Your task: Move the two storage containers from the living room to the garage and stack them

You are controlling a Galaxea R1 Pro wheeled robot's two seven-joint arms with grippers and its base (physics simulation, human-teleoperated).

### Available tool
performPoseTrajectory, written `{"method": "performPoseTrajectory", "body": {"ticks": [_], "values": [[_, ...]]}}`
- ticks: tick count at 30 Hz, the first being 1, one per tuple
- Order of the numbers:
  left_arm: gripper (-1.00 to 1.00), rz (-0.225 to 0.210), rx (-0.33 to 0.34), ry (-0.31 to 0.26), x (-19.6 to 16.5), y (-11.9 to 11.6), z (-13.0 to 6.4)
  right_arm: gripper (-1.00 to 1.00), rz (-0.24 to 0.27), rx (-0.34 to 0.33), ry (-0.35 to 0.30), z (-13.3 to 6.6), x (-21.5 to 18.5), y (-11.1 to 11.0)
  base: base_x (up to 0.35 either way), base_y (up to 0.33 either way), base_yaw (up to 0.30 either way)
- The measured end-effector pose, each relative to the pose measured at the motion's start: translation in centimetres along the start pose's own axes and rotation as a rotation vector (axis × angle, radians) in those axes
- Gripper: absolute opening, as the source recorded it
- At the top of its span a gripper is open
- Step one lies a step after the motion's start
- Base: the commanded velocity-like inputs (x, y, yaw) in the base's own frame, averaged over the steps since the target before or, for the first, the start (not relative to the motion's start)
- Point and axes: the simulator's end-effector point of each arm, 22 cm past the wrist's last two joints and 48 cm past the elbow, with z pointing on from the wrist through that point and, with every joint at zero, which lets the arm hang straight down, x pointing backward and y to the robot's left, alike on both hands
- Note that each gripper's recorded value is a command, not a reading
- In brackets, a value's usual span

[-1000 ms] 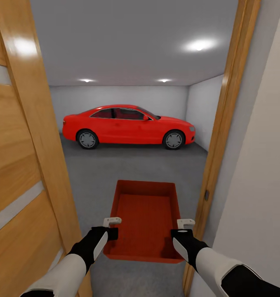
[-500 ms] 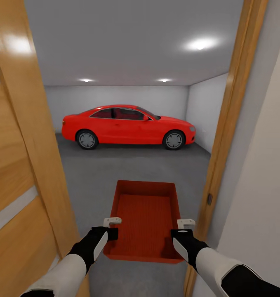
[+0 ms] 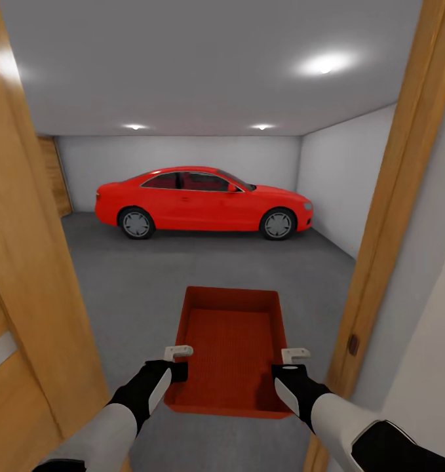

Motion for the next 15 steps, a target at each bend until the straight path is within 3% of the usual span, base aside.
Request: {"method": "performPoseTrajectory", "body": {"ticks": [15], "values": [[-1.0, 0.0, 0.0, 0.003, 0.14, -0.02, 0.03, -1.0, -0.001, 0.001, 0.003, 0.02, 0.15, -0.02, 0.322, 0.0, 0.0]]}}
